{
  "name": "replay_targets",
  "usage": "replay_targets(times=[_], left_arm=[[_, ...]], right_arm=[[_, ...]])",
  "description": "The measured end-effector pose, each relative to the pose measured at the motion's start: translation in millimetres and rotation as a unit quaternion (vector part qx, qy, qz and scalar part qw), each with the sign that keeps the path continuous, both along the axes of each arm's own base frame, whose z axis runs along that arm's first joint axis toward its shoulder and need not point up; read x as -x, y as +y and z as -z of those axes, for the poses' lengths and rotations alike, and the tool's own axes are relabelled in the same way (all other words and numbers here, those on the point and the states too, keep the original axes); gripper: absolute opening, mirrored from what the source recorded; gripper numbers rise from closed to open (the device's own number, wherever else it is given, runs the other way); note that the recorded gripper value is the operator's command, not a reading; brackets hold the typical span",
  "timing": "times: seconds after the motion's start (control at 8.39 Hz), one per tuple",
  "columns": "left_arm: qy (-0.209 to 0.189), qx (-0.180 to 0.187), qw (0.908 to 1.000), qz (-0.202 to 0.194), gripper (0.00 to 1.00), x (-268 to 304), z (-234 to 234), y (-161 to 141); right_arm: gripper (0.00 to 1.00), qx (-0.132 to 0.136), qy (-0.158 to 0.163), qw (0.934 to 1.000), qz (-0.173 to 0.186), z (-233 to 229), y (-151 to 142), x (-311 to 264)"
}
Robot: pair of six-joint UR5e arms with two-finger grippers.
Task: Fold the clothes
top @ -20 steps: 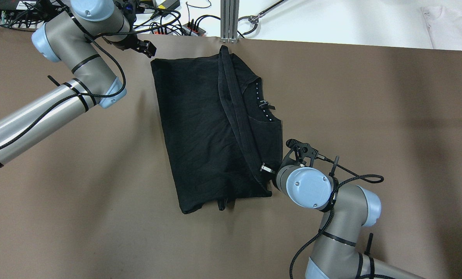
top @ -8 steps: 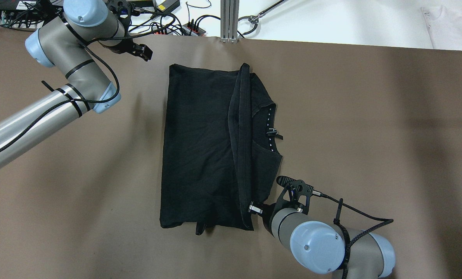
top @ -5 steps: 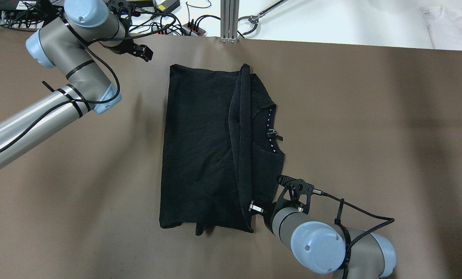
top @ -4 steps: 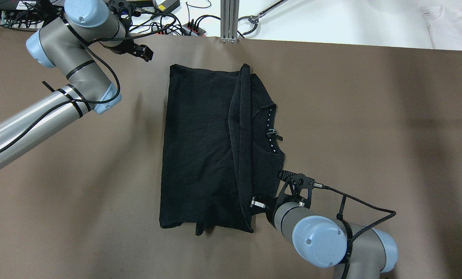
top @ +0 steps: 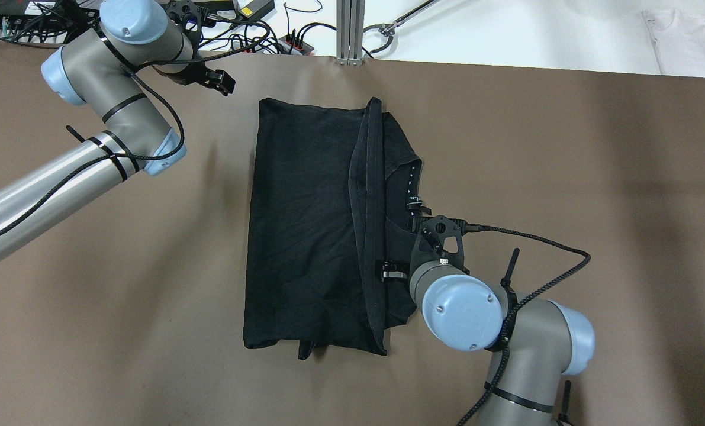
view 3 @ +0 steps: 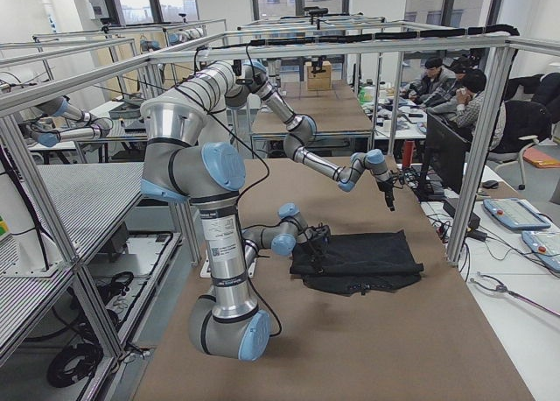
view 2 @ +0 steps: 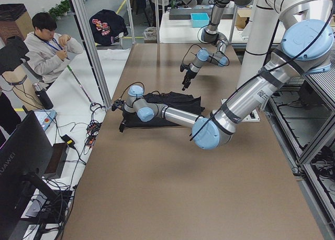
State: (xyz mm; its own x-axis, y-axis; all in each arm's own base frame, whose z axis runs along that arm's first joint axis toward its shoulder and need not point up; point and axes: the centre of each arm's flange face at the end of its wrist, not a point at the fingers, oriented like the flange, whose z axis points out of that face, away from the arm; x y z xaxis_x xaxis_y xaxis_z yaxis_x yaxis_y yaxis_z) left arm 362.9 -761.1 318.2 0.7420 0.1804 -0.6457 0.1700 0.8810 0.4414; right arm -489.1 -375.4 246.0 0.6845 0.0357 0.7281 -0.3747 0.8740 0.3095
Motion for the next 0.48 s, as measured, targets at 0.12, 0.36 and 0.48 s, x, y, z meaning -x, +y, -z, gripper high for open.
replay_targets(times=[0.12, 0.36, 0.48], left_arm=[[0.002, 0.0, 1.0, 0.001, 1.0, -0.4, 1.6, 0.9], [0.003, 0.0, 1.0, 0.001, 1.0, -0.4, 1.8, 2.1], [0.003, 0.0, 1.0, 0.001, 1.0, -0.4, 1.7, 2.3]], right_arm=[[0.94, 0.0, 0.027, 0.9996, 0.005, 4.6, -10.1, 10.9], [0.94, 0.008, 0.075, 0.997, 0.015, 12.4, -30.1, 48.1], [0.94, 0.007, 0.093, 0.9954, 0.021, 16.9, -39.7, 65.7]])
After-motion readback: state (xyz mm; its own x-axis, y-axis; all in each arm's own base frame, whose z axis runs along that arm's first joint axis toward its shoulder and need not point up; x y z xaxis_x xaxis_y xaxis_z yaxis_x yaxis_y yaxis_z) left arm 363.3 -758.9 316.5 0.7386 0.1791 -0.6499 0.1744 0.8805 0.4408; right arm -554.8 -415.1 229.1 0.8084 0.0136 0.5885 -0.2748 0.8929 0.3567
